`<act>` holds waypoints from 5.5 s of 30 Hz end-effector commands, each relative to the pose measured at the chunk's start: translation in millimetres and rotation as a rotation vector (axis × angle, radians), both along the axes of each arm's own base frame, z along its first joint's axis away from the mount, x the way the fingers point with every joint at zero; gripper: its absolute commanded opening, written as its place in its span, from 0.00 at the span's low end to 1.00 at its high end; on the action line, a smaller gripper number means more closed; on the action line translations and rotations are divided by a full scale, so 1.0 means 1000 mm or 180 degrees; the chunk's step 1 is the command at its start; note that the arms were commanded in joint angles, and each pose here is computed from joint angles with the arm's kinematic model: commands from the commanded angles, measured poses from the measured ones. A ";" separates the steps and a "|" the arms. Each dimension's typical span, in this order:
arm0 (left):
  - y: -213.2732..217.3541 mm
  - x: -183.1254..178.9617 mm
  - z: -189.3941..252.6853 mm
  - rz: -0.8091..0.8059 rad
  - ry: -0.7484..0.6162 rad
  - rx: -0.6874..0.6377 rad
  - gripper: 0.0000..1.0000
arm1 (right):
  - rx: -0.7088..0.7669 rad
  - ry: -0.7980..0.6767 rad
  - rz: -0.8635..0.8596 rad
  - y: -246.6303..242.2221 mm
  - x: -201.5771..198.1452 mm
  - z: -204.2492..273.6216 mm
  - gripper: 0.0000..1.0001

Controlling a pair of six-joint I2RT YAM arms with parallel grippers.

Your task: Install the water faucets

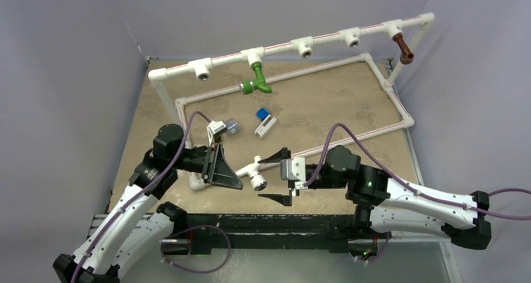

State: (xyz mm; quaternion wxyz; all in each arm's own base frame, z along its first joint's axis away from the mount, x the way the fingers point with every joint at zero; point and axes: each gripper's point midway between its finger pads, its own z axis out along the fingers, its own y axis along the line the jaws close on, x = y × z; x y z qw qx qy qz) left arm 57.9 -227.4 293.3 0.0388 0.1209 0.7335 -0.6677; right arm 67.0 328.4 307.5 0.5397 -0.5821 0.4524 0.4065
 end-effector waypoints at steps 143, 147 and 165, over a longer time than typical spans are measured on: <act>0.040 0.025 0.081 0.1207 -0.1882 0.0553 0.61 | -0.0148 -0.0725 -0.0576 0.032 -0.002 0.033 0.00; 0.046 0.025 0.084 0.1278 -0.2120 0.0584 0.61 | -0.0204 -0.0242 -0.0558 0.036 -0.010 0.027 0.00; 0.057 0.003 0.070 0.1077 -0.2587 0.0612 0.63 | -0.0575 0.1716 0.0193 0.035 -0.023 0.005 0.00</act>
